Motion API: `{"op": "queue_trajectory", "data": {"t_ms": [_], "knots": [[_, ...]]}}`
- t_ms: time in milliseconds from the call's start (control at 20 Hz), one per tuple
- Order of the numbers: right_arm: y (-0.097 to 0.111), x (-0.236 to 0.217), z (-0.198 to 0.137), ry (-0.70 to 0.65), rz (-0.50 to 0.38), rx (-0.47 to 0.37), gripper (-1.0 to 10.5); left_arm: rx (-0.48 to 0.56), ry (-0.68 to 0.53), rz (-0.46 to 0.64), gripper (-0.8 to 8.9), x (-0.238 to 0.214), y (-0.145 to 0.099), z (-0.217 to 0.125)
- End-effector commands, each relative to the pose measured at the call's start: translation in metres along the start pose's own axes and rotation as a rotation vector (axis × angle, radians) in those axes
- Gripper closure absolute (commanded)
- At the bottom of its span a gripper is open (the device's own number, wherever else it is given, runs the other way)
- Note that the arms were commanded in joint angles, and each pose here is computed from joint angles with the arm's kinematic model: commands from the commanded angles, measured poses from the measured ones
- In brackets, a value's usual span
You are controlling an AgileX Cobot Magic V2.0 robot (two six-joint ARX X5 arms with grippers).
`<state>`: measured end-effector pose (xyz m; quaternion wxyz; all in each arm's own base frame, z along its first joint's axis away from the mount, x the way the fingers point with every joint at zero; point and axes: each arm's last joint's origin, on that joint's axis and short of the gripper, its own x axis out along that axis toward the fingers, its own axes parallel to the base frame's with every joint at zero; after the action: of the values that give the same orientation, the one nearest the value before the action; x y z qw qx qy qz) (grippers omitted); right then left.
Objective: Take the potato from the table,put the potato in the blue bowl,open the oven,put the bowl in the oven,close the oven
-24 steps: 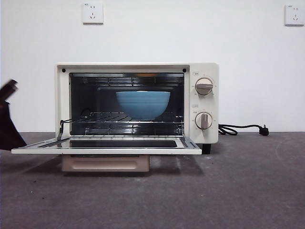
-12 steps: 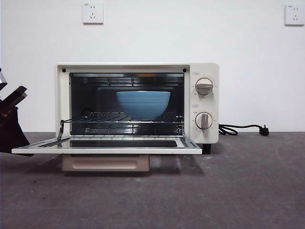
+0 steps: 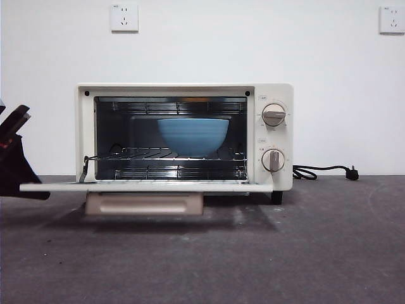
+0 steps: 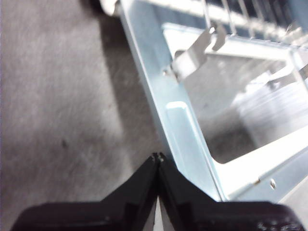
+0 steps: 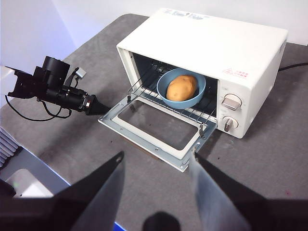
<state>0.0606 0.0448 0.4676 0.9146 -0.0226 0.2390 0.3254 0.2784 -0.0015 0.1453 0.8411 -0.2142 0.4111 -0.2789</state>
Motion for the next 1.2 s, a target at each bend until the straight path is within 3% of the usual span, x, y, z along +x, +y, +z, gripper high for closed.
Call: {"op": "queue_trajectory", "data": {"t_ms": [50, 650, 1200], "knots": [[0.0, 0.0, 0.001, -0.008, 0.004, 0.012, 7.2, 0.003, -0.035, -0.121, 8.22, 0.003, -0.007, 0.006], [0.0, 0.0, 0.001, -0.007, 0.003, 0.012, 7.2, 0.005, -0.235, -0.202, 8.22, -0.002, -0.016, 0.034], [0.0, 0.0, 0.0, -0.003, 0.003, 0.024, 7.2, 0.096, -0.39, -0.216, 8.22, -0.016, -0.034, 0.081]]}}
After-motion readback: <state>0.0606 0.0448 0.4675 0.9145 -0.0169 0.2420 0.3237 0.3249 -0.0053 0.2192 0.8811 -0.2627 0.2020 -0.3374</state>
